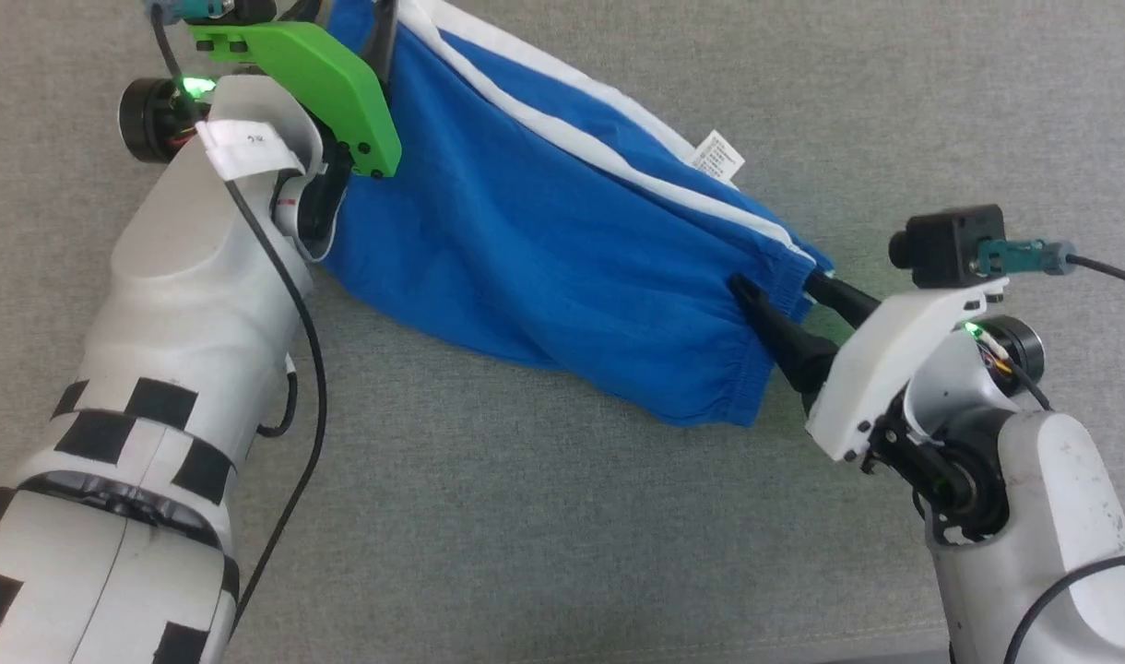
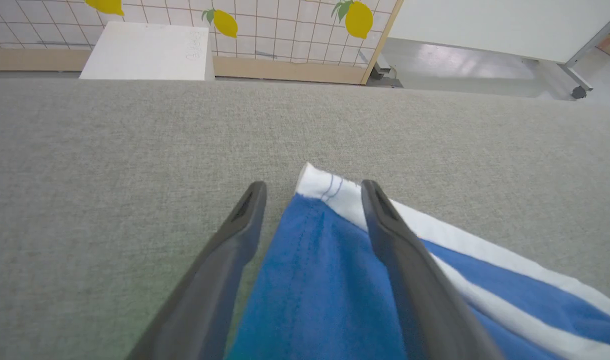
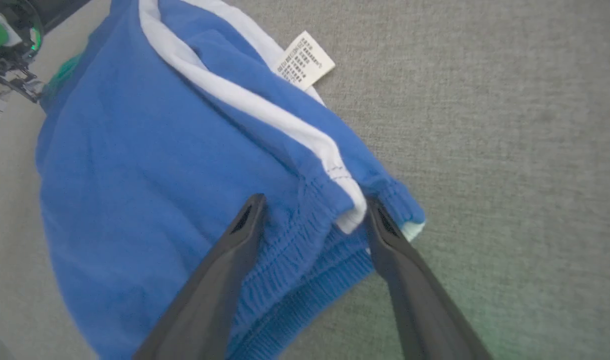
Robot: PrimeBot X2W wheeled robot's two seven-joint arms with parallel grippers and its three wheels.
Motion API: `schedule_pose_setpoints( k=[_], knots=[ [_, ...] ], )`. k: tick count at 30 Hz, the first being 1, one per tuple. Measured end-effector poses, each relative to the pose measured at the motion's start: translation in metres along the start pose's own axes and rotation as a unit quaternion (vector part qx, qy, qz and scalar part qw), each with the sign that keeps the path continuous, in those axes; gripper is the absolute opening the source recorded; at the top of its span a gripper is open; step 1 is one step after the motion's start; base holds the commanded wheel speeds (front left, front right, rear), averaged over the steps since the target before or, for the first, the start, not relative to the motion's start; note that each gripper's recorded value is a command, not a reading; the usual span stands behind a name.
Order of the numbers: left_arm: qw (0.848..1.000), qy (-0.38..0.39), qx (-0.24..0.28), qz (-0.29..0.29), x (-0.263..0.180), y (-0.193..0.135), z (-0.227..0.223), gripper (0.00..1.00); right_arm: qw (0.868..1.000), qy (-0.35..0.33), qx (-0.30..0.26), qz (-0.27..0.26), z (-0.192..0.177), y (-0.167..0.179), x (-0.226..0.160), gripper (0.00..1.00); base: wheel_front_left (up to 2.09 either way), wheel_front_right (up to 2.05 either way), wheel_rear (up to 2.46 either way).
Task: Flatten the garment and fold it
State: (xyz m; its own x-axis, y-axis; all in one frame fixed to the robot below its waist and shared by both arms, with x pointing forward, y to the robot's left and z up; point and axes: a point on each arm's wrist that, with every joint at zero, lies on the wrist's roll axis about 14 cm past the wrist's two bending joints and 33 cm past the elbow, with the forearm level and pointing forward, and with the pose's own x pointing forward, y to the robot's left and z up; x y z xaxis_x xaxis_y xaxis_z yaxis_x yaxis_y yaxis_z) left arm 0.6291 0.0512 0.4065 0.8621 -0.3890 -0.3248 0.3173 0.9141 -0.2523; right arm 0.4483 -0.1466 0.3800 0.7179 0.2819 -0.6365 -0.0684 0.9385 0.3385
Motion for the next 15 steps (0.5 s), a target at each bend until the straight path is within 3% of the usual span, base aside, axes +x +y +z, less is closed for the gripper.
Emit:
schedule_pose_setpoints(
  k=[9,15],
  knots=[
    [0.991,-0.116,0.072,-0.008,-0.023,-0.011,0.069,1.0,0.998,-0.043,-0.012,-0.036,0.01,-0.015,-0.025,1.0,0.0,0.0,0.0],
    [0.982,-0.178,0.063,0.0,-0.063,-0.005,0.097,1.0,0.995,-0.077,-0.034,-0.047,0.013,-0.01,-0.047,1.0,0.0,0.0,0.0]
  ],
)
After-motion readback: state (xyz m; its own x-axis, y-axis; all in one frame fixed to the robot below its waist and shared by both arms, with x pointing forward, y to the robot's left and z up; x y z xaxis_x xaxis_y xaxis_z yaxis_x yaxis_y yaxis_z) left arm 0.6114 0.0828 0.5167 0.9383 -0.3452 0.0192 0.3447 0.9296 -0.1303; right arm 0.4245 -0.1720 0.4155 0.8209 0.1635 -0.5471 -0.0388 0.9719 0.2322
